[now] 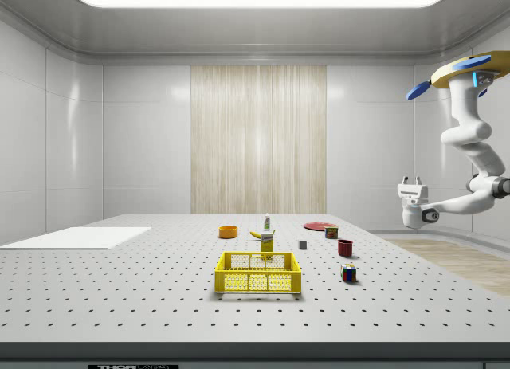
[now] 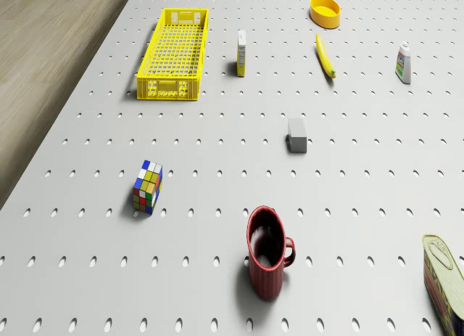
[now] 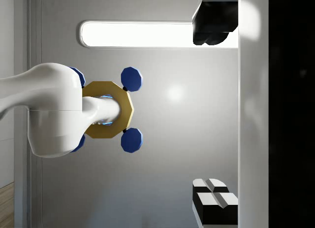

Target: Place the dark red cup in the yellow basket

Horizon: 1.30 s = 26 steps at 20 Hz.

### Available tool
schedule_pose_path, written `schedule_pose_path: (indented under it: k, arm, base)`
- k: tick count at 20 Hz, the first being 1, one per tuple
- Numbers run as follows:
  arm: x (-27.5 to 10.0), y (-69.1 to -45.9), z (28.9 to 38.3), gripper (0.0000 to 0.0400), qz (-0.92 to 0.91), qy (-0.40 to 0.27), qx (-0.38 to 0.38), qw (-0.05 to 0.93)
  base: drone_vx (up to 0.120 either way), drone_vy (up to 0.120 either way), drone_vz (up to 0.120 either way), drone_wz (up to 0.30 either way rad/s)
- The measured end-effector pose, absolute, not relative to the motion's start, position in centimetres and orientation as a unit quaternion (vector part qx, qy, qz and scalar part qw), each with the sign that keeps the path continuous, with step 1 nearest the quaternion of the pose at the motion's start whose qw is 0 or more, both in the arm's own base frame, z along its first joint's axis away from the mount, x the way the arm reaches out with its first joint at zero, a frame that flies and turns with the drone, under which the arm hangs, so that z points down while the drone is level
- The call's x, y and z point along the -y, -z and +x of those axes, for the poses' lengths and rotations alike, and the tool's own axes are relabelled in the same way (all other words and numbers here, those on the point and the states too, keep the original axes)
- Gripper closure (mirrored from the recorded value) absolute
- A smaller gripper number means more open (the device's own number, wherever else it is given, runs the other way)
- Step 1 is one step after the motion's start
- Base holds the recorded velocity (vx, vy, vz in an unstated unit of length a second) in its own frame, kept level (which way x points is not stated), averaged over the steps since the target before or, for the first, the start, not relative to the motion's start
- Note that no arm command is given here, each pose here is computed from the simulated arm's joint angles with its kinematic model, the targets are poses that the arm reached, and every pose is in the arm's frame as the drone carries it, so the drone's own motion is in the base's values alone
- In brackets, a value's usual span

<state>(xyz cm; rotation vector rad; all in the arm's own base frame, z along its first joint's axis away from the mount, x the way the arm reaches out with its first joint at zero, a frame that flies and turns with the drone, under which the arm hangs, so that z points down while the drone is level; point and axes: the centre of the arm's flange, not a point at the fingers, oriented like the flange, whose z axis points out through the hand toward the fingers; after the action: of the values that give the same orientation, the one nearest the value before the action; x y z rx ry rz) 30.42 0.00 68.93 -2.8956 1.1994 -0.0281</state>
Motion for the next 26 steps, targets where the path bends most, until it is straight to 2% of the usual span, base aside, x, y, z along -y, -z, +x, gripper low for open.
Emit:
schedule_pose_path:
  k: [14, 26]
  arm:
    - [-0.02, -69.13, 30.33, 0.0, -0.924, 0.014, -0.383, 0.005]
    - [-0.12, -69.13, 30.24, 0.0, -0.924, 0.02, -0.383, 0.002]
  base:
    - [0.0, 0.0, 0.0, 0.0]
    - [0.117, 0.0, 0.0, 0.0]
